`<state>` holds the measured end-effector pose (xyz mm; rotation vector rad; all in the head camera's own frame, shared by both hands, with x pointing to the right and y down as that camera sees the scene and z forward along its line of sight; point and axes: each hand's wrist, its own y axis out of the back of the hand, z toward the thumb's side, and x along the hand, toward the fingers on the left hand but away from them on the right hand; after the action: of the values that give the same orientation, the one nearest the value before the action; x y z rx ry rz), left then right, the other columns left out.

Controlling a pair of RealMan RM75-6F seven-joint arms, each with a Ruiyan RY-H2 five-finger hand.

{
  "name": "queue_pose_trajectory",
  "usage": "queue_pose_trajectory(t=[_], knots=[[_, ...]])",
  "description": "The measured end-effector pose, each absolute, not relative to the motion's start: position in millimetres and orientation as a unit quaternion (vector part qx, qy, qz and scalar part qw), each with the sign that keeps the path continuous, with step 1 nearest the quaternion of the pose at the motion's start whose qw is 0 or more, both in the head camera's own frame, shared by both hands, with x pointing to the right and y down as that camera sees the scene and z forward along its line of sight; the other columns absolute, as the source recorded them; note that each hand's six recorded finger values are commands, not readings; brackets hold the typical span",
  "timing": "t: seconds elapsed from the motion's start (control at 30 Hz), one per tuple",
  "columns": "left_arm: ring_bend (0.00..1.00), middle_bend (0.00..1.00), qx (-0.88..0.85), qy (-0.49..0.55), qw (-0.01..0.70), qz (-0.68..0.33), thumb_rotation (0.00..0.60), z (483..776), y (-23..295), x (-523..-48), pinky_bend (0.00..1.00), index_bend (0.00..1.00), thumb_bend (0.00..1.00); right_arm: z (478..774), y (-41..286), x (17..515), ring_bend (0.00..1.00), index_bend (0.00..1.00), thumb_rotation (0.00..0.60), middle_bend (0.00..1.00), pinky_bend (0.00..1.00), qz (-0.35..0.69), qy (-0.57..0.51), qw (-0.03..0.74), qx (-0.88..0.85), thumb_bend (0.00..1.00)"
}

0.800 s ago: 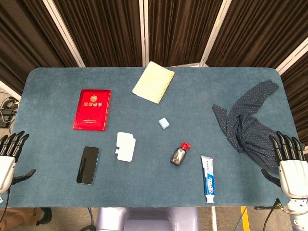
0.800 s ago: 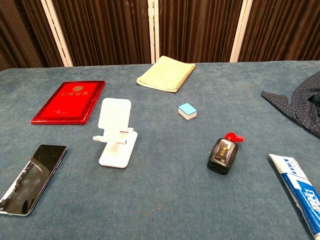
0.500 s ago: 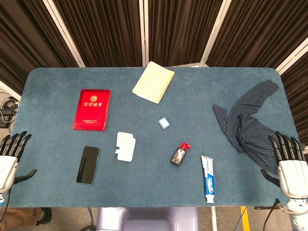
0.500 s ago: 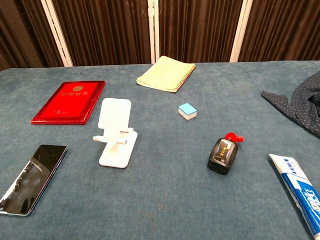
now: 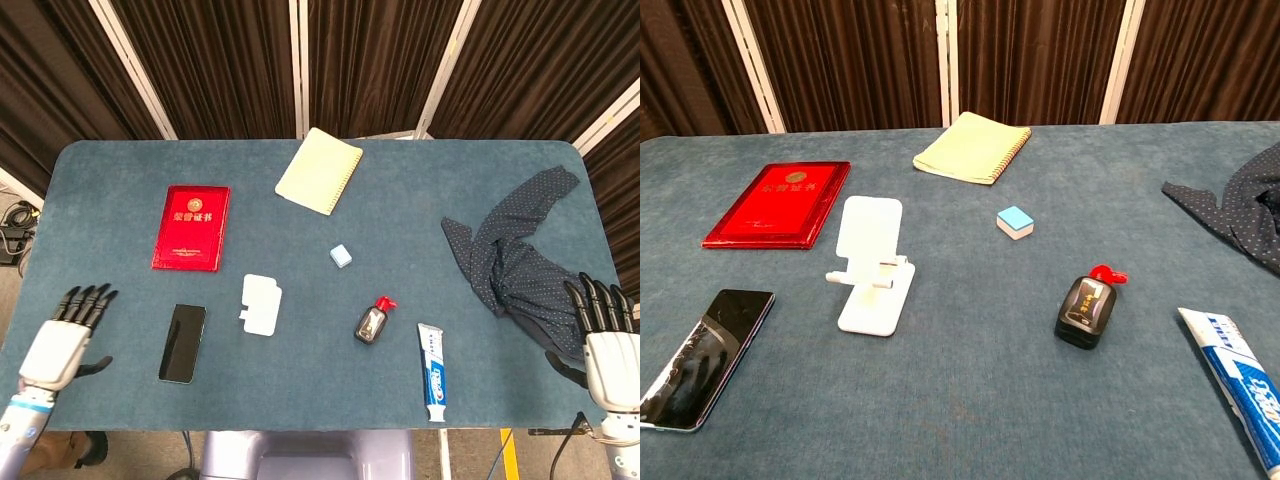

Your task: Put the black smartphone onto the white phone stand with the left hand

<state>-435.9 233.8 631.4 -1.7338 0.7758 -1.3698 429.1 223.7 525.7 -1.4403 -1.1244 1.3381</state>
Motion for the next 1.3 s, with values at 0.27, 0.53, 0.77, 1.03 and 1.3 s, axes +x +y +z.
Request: queue_pose_trajectory(t=[0.27, 0.53, 0.77, 1.03, 1.3], knots=[[0.00, 0.00, -0.707, 0.288, 0.365, -0.534, 0.600, 674.6, 236.8, -419.8, 0.00, 0.00, 0.00, 526.4, 223.0, 430.0, 0.00, 0.00, 0.600, 0.00, 0.00, 0.535, -0.449, 0.422, -0.577, 0.00], [0.00, 0.00, -0.721, 0.271, 0.353, -0.532, 0.600, 695.5, 242.5, -400.5, 0.00, 0.00, 0.00, 526.1, 222.3, 431.8, 0.00, 0.00, 0.600, 0.00, 0.00, 0.536, -0.451, 0.420, -0.576, 0.00], [0.00, 0.00, -0.725, 0.265, 0.350, -0.530, 0.600, 702.1, 244.2, -392.3, 0.00, 0.00, 0.00, 526.0, 221.6, 432.7, 0.00, 0.00, 0.600, 0.00, 0.00, 0.537, -0.452, 0.419, -0.576, 0.00], [0.00, 0.00, -0.734, 0.269, 0.340, -0.523, 0.600, 706.5, 244.4, -380.4, 0.00, 0.00, 0.00, 525.5, 221.6, 433.3, 0.00, 0.00, 0.600, 0.00, 0.00, 0.537, -0.453, 0.418, -0.576, 0.00], [0.00, 0.00, -0.744, 0.265, 0.342, -0.510, 0.600, 707.6, 243.4, -361.0, 0.00, 0.00, 0.00, 524.7, 221.4, 434.2, 0.00, 0.00, 0.600, 0.00, 0.00, 0.537, -0.455, 0.417, -0.575, 0.00]])
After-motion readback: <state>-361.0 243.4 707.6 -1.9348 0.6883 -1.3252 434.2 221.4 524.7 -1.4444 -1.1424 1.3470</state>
